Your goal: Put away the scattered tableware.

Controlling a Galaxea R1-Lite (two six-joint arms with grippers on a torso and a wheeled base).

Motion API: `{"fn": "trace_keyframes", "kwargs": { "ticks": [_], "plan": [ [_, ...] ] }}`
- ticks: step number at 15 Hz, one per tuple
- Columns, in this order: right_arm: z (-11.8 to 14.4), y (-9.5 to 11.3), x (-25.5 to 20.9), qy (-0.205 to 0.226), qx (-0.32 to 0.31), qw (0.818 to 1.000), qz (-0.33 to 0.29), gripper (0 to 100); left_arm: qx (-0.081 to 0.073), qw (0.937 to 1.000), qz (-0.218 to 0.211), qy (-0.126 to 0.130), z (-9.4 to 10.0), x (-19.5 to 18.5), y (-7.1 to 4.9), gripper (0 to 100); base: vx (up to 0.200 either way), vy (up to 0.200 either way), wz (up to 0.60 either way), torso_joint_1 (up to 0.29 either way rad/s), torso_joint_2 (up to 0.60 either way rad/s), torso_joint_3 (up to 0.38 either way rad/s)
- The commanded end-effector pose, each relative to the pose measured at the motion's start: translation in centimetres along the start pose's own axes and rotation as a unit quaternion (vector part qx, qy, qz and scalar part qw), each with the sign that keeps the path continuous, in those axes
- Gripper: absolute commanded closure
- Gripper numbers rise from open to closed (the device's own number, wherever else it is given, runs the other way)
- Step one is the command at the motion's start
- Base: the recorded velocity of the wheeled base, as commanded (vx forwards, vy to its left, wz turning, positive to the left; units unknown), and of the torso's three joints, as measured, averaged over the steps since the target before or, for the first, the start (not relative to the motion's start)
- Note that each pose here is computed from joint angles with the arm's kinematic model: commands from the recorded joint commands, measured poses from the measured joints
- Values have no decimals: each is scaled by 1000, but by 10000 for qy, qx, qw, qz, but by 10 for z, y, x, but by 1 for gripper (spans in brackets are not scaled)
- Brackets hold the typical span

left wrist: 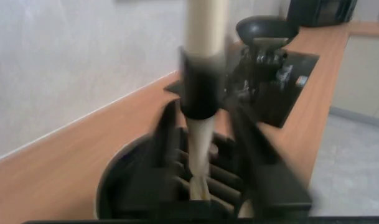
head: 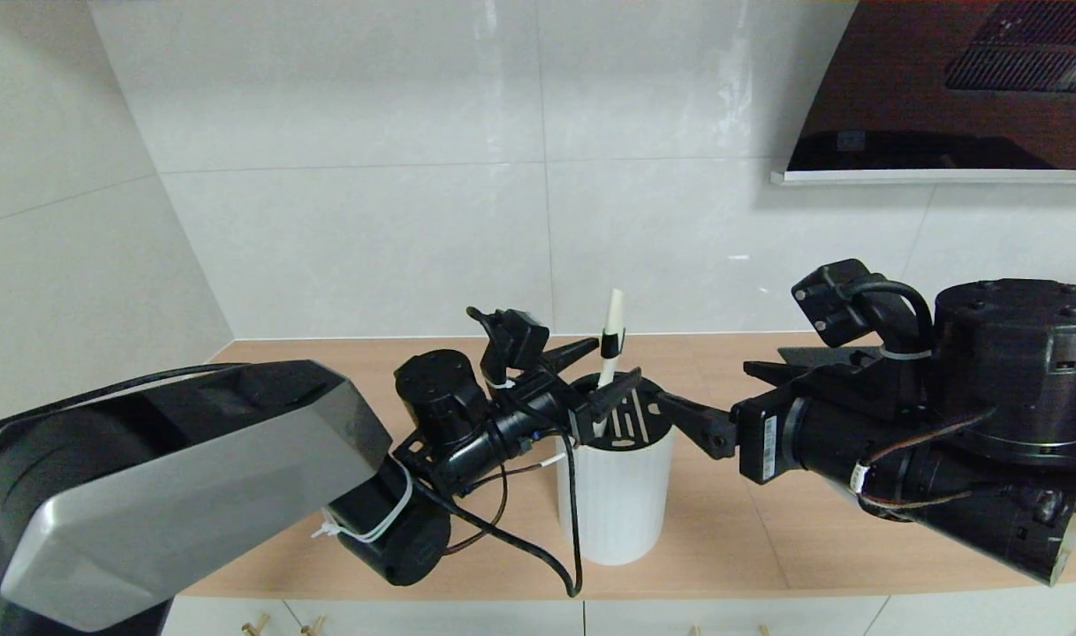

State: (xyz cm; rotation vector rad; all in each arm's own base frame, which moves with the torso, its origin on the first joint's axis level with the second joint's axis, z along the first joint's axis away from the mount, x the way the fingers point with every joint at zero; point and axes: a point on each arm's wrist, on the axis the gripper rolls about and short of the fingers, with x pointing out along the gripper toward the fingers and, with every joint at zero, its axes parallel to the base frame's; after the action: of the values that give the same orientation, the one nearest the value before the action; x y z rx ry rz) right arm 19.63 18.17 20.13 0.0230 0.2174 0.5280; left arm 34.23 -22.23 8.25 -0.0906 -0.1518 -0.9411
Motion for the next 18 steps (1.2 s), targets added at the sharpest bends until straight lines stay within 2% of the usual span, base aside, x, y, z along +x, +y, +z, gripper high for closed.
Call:
{"fn": "trace_keyframes", "kwargs": {
  "ticks": [1, 5, 7, 11, 12, 13, 15, 17, 18],
  "plan": [
    [0, 0, 0, 4, 0, 10000, 1, 0, 34, 9999, -42, -105, 9, 0, -5, 0, 0, 0, 0, 0, 0, 0],
    [0, 0, 0, 4, 0, 10000, 1, 0, 70, 9996, -66, -257, 28, -3, -18, 0, 0, 0, 0, 0, 0, 0],
    [0, 0, 0, -4, 2, 10000, 2, 0, 82, 9994, 53, -329, 43, -11, -26, 0, 0, 0, 0, 0, 0, 0],
    [0, 0, 0, -4, 2, 10000, 2, 0, 108, 9988, 198, -445, 57, -19, -30, 0, 0, 0, 0, 0, 0, 0],
    [0, 0, 0, -4, 2, 10000, 2, 0, 116, 9977, 407, -522, 65, -23, -30, 0, 0, 0, 0, 0, 0, 0],
    [1, 0, 0, -20, 5, 10000, -4, 0, 152, 9955, 616, -703, 78, -26, -31, 0, 0, 0, 0, 0, 0, 0],
    [2, 0, -2, -49, 20, 10000, 0, 0, 272, 9894, 859, -1141, 121, -42, -32, 0, 0, 0, 0, 0, 0, 0],
    [7, -5, -6, -154, 52, 9998, -86, 0, 311, 9875, 891, -1266, 149, -63, -39, 0, 0, 0, 0, 0, 0, 0],
    [8, -7, -6, -178, 61, 9998, -106, 0, 311, 9875, 891, -1266, 153, -66, -40, 0, 0, 0, 0, 0, 0, 0]
  ]
}}
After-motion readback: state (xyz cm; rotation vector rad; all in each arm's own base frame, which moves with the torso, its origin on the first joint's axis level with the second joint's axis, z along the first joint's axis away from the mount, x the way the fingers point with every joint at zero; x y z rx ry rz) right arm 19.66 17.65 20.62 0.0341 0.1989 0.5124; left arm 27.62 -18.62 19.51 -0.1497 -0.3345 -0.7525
